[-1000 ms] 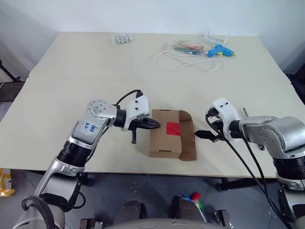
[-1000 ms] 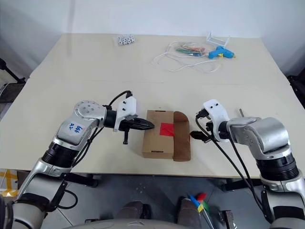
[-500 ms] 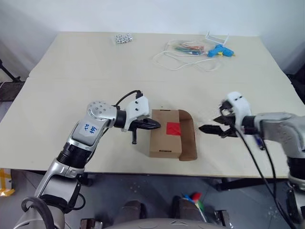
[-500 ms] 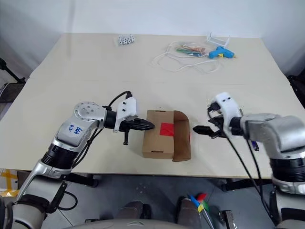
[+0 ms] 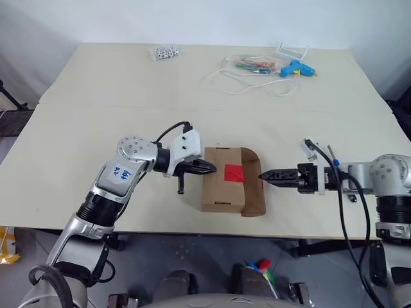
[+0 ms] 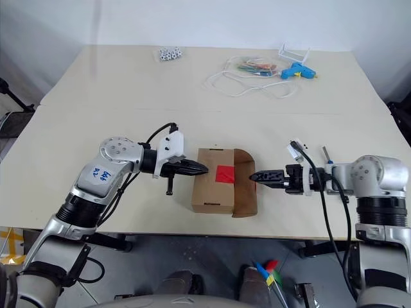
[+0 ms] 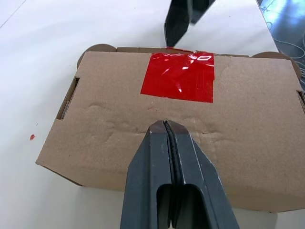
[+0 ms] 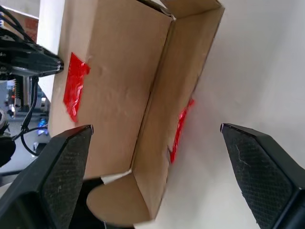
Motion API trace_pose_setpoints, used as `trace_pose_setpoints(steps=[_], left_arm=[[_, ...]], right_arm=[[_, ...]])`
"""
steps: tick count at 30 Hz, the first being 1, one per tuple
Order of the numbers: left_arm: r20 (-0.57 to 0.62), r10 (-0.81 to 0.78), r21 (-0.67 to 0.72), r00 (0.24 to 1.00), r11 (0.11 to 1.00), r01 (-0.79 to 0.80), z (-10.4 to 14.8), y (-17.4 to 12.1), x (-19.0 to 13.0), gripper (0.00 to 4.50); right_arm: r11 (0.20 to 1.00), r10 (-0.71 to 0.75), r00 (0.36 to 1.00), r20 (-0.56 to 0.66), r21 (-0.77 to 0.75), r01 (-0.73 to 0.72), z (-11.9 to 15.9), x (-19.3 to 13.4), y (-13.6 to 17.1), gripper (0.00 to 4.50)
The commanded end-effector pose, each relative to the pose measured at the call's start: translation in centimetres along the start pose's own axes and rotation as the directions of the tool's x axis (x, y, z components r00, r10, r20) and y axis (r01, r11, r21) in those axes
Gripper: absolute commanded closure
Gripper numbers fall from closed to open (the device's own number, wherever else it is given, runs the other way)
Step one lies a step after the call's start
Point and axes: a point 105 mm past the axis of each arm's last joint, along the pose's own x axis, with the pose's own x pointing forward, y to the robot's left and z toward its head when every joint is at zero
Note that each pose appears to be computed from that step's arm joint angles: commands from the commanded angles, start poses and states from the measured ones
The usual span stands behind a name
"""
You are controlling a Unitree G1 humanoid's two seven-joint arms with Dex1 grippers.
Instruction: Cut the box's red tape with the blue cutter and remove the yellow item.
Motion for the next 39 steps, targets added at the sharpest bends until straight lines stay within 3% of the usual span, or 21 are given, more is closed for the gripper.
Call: trace_pose_setpoints(steps=[1, 2, 5, 13, 21, 26, 39], left_arm=[[-0.079, -0.061, -0.060, 0.995, 0.997, 0.056, -2.3, -1.2, 0.7, 4.50], [-0.080, -0.060, -0.060, 0.995, 0.997, 0.055, -2.3, -1.2, 0.7, 4.50], [-0.083, -0.055, -0.061, 0.995, 0.997, 0.050, -2.4, -1.2, 0.5, 4.50], [-0.087, -0.048, -0.069, 0.995, 0.997, 0.042, -2.6, -1.3, 0.3, 4.50], [-0.085, -0.050, -0.072, 0.995, 0.996, 0.044, -2.6, -1.3, 0.5, 4.50], [-0.082, -0.046, -0.070, 0.996, 0.997, 0.040, -2.5, -1.3, 0.6, 4.50], [-0.030, -0.063, -0.055, 0.998, 0.997, 0.062, -1.6, -1.6, 2.2, 4.50]], right_arm=[[0.998, 0.057, 0.997, -0.045, -0.023, -0.058, -0.3, 1.1, 0.9, 0.02], [0.997, 0.064, 0.996, -0.061, -0.028, -0.066, -0.5, 1.4, 1.0, 0.02], [0.998, 0.038, 0.995, -0.095, -0.037, -0.041, -0.9, 2.1, 0.6, 0.63], [0.997, -0.056, 0.990, -0.126, -0.069, 0.047, -0.8, 3.1, -0.4, 3.38], [0.996, -0.053, 0.986, -0.156, -0.085, 0.040, -0.9, 4.2, 0.3, 3.38], [0.995, -0.077, 0.983, -0.166, -0.081, 0.065, -1.3, 4.2, -0.3, 4.47], [0.984, -0.148, 0.982, -0.115, -0.112, 0.135, 0.5, 1.0, 0.5, 4.47]])
